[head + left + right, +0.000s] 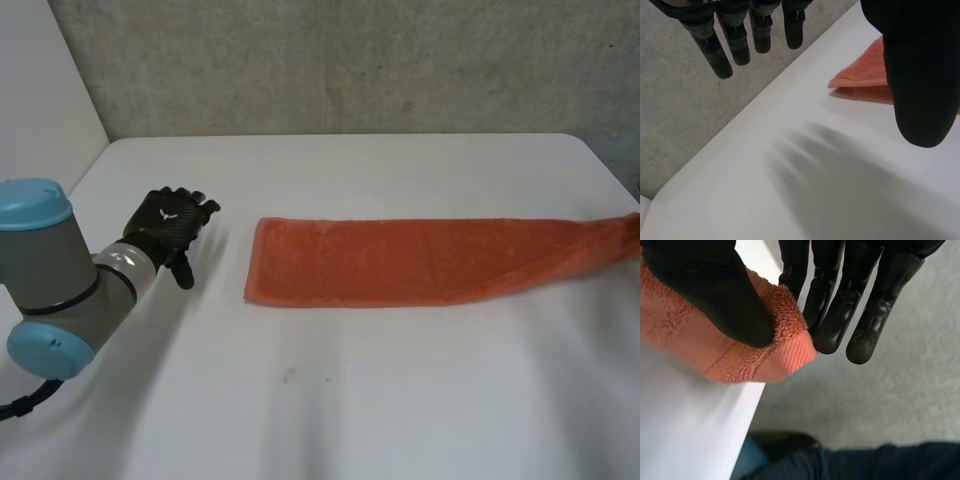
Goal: Fold the laundry
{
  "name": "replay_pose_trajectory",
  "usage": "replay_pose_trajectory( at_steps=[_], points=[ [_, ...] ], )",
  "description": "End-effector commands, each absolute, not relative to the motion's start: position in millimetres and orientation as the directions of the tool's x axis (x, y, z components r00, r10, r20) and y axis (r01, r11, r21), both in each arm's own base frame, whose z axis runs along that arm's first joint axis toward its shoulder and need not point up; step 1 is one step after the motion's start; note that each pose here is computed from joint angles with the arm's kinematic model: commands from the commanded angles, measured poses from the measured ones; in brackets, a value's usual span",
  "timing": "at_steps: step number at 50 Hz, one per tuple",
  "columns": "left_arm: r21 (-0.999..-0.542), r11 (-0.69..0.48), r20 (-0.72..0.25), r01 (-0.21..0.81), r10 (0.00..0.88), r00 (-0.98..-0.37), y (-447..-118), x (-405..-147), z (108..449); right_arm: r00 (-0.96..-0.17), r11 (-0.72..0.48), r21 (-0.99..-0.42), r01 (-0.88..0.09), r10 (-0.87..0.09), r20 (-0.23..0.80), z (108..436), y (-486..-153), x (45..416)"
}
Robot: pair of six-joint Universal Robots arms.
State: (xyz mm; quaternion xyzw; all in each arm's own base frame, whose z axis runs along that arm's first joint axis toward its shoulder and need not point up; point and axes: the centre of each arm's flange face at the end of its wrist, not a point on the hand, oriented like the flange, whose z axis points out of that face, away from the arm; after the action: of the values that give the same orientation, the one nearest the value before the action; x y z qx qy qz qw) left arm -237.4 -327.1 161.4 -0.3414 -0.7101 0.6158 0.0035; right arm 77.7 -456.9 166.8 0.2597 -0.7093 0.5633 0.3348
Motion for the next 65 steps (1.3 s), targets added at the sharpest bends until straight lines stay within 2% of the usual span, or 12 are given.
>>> replay_pose_trajectory(
  at_steps=[1, 8, 11, 19, 27, 33, 39, 44, 53, 57, 61, 65],
  points=[
    [-0.878, 0.009, -0.416, 0.478, 0.478, -0.773, -326, -233, 166, -0.733, -0.104, -0.745, -0.659, -0.135, 0.667, 204, -428, 200],
    [-0.877, 0.015, -0.415, 0.479, 0.478, -0.774, -325, -232, 164, -0.663, -0.372, -0.746, -0.553, -0.347, 0.664, 210, -370, 307],
    [-0.877, 0.016, -0.414, 0.480, 0.480, -0.773, -325, -233, 164, -0.540, -0.528, -0.742, -0.413, -0.514, 0.667, 193, -306, 380],
    [-0.877, 0.020, -0.412, 0.481, 0.485, -0.771, -323, -233, 162, -0.305, -0.558, -0.762, -0.330, -0.700, 0.645, 117, -233, 430],
    [-0.877, 0.013, -0.412, 0.481, 0.496, -0.765, -320, -237, 162, -0.462, -0.482, -0.771, -0.417, -0.617, 0.636, 137, -266, 410],
    [-0.879, -0.005, -0.416, 0.477, 0.498, -0.761, -320, -241, 166, -0.732, -0.166, -0.884, -0.437, -0.505, 0.457, 160, -313, 337],
    [-0.881, -0.041, -0.422, 0.471, 0.515, -0.746, -314, -253, 169, -0.797, 0.160, -0.904, -0.397, -0.548, 0.253, 133, -311, 288],
    [-0.882, -0.052, -0.422, 0.468, 0.529, -0.737, -309, -259, 168, -0.807, 0.253, -0.883, -0.396, -0.555, 0.203, 117, -310, 268],
    [-0.881, -0.049, -0.420, 0.470, 0.536, -0.732, -304, -261, 166, -0.832, 0.167, -0.916, -0.364, -0.500, 0.239, 124, -334, 259],
    [-0.881, -0.050, -0.422, 0.470, 0.533, -0.734, -304, -261, 168, -0.812, -0.026, -0.924, -0.382, -0.468, 0.349, 154, -353, 274],
    [-0.881, -0.053, -0.423, 0.469, 0.529, -0.736, -304, -260, 169, -0.766, -0.154, -0.914, -0.376, -0.503, 0.400, 180, -340, 310],
    [-0.883, -0.052, -0.421, 0.467, 0.527, -0.738, -304, -260, 170, -0.622, -0.311, -0.888, -0.338, -0.635, 0.459, 185, -282, 389]
  ],
)
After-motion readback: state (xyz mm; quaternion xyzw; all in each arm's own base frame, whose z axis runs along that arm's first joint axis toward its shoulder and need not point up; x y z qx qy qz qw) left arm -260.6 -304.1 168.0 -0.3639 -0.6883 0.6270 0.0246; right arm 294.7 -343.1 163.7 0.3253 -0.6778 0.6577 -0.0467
